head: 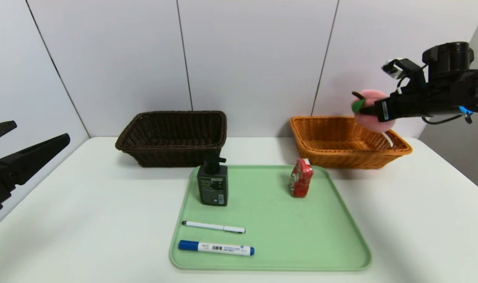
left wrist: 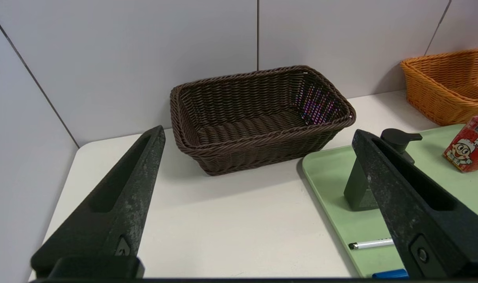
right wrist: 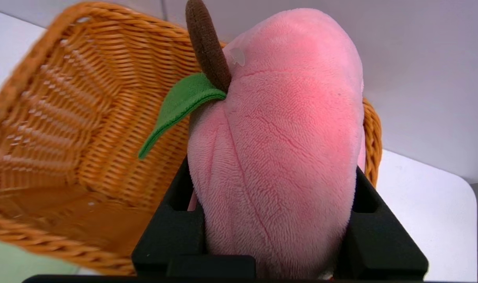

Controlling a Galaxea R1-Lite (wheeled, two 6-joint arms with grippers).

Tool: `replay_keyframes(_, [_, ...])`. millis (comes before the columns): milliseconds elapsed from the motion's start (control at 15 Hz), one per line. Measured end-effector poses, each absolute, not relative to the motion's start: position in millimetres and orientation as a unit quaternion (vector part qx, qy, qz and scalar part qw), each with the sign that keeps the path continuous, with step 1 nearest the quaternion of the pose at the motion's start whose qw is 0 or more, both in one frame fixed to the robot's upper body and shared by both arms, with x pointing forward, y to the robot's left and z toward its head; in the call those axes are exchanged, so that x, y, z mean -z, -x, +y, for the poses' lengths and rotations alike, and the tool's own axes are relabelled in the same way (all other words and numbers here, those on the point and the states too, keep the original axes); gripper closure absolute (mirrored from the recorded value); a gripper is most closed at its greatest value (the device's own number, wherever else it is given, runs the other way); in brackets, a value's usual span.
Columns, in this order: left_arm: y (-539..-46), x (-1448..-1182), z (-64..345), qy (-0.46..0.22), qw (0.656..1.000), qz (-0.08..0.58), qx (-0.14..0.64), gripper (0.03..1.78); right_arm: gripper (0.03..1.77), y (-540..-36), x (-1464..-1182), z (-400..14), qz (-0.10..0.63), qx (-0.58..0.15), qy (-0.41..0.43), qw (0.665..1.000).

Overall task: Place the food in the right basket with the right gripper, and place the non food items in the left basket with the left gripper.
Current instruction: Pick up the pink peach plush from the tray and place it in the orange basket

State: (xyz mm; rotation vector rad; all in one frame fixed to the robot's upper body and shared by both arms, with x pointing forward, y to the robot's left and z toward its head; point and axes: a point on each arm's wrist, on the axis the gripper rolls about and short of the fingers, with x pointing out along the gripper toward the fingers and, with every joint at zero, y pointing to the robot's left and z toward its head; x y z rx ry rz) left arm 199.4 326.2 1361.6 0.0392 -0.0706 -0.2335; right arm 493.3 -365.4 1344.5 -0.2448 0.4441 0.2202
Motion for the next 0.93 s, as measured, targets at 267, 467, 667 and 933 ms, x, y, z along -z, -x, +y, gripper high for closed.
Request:
replay_keyframes(267, [-198.0, -1358.1, 326.1, -0.019, 0.992, -0.032, 0.117, 0.12, 1.03, -513.3, -1325.0, -377.5, 0.225, -0.091, 0.124, 0.962])
replay_keyframes(467, [-196.6, -1357.1, 326.2, -0.019, 0.992, -0.032, 0.117, 0.12, 1.03, -522.7, -1310.2, -375.0, 0.241, -0.087, 0.131, 0.958])
replay_keyframes(667, [-196.3, -1356.9, 326.2, -0.019, 0.992, -0.032, 0.117, 0.12, 1.03, -526.9, -1300.9, -371.4, 0.250, -0.093, 0.132, 0.955])
replay_keyframes(933, [-196.2, -1357.2, 326.2, -0.020, 0.992, -0.032, 0.117, 0.12, 1.03, -530.2, -1292.3, -366.8, 0.260, -0.094, 0.139, 0.951])
